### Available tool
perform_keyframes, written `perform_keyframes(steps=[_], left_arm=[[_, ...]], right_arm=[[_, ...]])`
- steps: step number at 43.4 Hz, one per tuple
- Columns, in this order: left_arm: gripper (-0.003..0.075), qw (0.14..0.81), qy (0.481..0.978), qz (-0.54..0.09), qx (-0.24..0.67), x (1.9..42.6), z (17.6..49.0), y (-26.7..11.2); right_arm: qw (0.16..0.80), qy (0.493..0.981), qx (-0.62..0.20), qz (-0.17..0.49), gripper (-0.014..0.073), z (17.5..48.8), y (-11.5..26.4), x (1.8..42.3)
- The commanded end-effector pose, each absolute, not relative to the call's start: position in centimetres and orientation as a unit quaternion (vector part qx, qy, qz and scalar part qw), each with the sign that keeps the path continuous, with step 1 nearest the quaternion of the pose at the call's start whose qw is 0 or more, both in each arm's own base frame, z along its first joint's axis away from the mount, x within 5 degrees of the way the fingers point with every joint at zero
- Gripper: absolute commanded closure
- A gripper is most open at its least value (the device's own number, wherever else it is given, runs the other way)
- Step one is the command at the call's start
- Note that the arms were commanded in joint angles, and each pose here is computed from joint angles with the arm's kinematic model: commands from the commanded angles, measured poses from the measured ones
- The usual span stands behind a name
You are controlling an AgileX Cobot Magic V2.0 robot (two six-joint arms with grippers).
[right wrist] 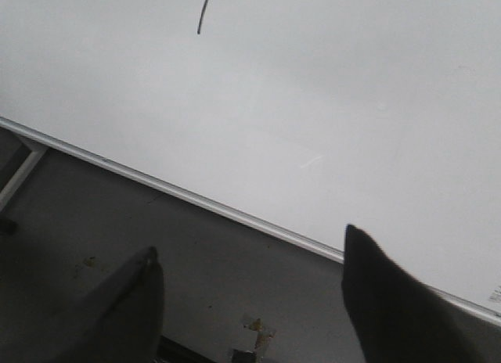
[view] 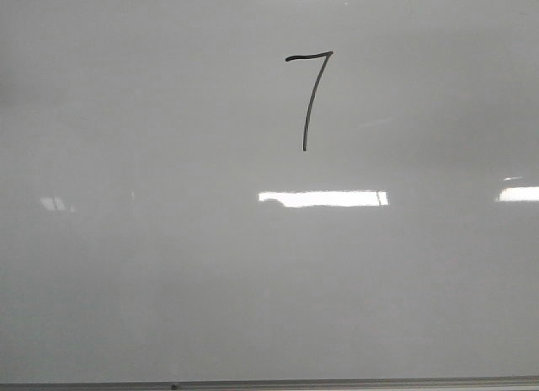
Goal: Write number 7 on whiteboard
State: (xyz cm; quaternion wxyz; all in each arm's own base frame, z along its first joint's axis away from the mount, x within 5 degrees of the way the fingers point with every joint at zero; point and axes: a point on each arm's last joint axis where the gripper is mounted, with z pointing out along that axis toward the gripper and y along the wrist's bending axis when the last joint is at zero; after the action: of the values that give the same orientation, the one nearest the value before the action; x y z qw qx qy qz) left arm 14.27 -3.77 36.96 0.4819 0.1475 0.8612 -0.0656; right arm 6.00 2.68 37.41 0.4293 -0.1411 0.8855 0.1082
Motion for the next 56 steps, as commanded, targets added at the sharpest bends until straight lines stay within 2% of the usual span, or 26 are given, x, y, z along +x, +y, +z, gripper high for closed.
perform_keyframes(steps=[1, 12, 26, 28, 31, 37, 42, 44, 56], left_arm=[[0.0374, 0.526, 0.831, -0.086, 0.160, 11.6, 38.0, -3.8], [0.0374, 0.550, 0.813, -0.099, 0.165, 7.3, 37.0, -3.0], [0.0378, 0.555, 0.809, -0.099, 0.164, 7.1, 36.9, -2.9], [0.0396, 0.554, 0.810, -0.099, 0.164, 7.1, 36.8, -2.9], [0.0456, 0.553, 0.811, -0.099, 0.165, 7.1, 36.7, -2.9], [0.0625, 0.552, 0.811, -0.099, 0.165, 7.1, 36.7, -2.9], [0.0729, 0.553, 0.811, -0.099, 0.164, 7.1, 36.7, -2.9], [0.0741, 0.553, 0.811, -0.099, 0.164, 7.1, 36.7, -2.9], [0.0741, 0.551, 0.814, -0.108, 0.147, 7.2, 36.6, -2.9]], right_arm=[[0.467, 0.873, -0.110, 0.088, 0.0085, 37.9, 2.0, 5.8], [0.458, 0.880, -0.098, 0.077, 0.0085, 37.0, 1.7, 5.7], [0.443, 0.888, -0.099, 0.075, 0.0095, 35.8, 1.8, 6.0], [0.444, 0.887, -0.099, 0.075, 0.0124, 35.8, 1.8, 6.1], [0.446, 0.887, -0.099, 0.075, 0.0218, 35.8, 1.8, 6.1], [0.446, 0.887, -0.099, 0.075, 0.0486, 35.8, 1.8, 6.1], [0.446, 0.887, -0.099, 0.075, 0.0640, 35.8, 1.8, 6.1], [0.446, 0.887, -0.099, 0.075, 0.0698, 35.8, 1.8, 6.1], [0.443, 0.888, -0.099, 0.075, 0.0713, 35.8, 1.8, 6.0]])
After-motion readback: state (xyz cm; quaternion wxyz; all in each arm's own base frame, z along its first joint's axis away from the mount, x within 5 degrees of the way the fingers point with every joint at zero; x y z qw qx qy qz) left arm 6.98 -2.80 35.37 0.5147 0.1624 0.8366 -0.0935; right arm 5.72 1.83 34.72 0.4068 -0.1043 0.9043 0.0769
